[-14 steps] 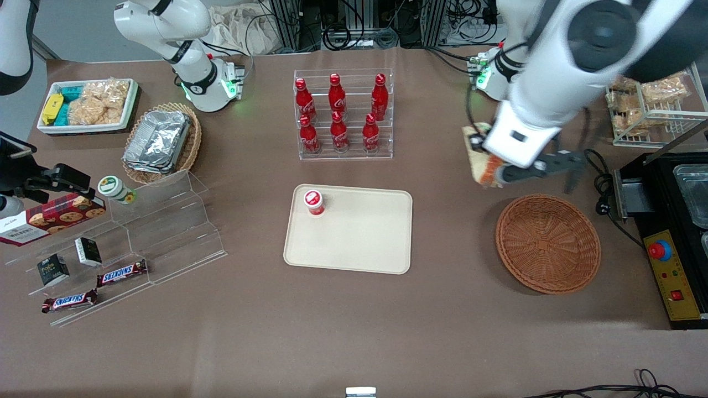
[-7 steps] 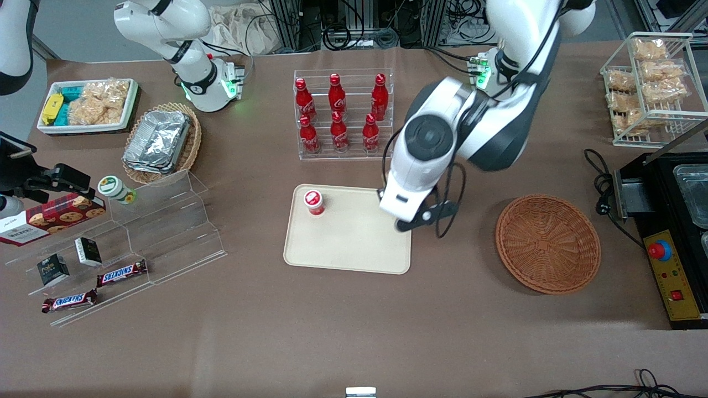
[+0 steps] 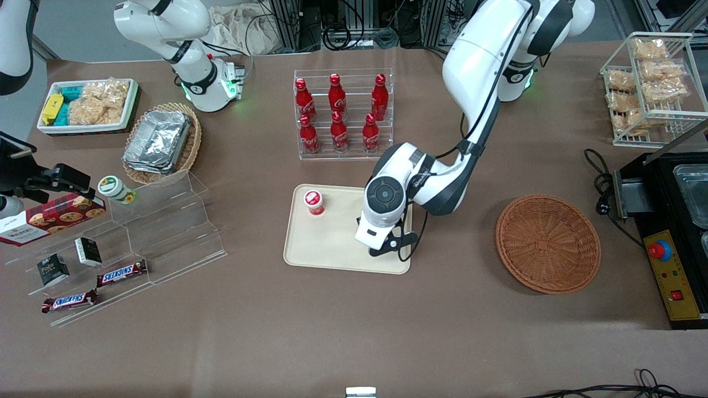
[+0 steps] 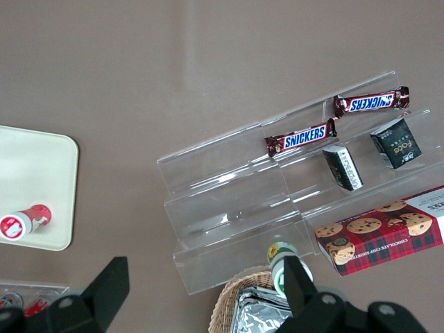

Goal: Place sandwich from basket to tray

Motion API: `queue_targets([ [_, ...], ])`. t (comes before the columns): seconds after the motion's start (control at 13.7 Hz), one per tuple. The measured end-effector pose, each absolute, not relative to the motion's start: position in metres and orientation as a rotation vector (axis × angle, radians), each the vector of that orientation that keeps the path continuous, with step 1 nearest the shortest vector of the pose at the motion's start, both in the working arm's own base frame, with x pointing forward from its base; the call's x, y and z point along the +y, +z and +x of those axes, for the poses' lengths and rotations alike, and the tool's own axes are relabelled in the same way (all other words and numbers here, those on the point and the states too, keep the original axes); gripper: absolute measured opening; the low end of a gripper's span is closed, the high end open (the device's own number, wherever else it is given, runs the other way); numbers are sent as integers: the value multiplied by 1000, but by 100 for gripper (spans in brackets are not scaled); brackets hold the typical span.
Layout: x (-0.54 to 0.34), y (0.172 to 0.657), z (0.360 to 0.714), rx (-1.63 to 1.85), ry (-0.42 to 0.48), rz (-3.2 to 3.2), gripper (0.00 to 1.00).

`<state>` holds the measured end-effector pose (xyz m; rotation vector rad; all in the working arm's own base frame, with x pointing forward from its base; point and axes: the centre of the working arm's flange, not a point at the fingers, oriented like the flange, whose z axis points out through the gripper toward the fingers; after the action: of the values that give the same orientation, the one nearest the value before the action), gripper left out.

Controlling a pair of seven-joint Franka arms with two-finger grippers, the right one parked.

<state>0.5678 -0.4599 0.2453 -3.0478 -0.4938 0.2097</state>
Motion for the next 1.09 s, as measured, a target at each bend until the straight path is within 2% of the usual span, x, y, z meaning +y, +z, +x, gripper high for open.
queue_targets([
  [0.15,-459,234,571,-488,183,-3044,16],
  [0.22,-459,233,572,-490,176,-3049,20],
  [0.58,-461,262,584,-563,105,-3073,70],
  [0.8,-455,324,592,-626,39,-3103,99],
  [1.09,-402,432,607,-777,-61,-3079,100],
])
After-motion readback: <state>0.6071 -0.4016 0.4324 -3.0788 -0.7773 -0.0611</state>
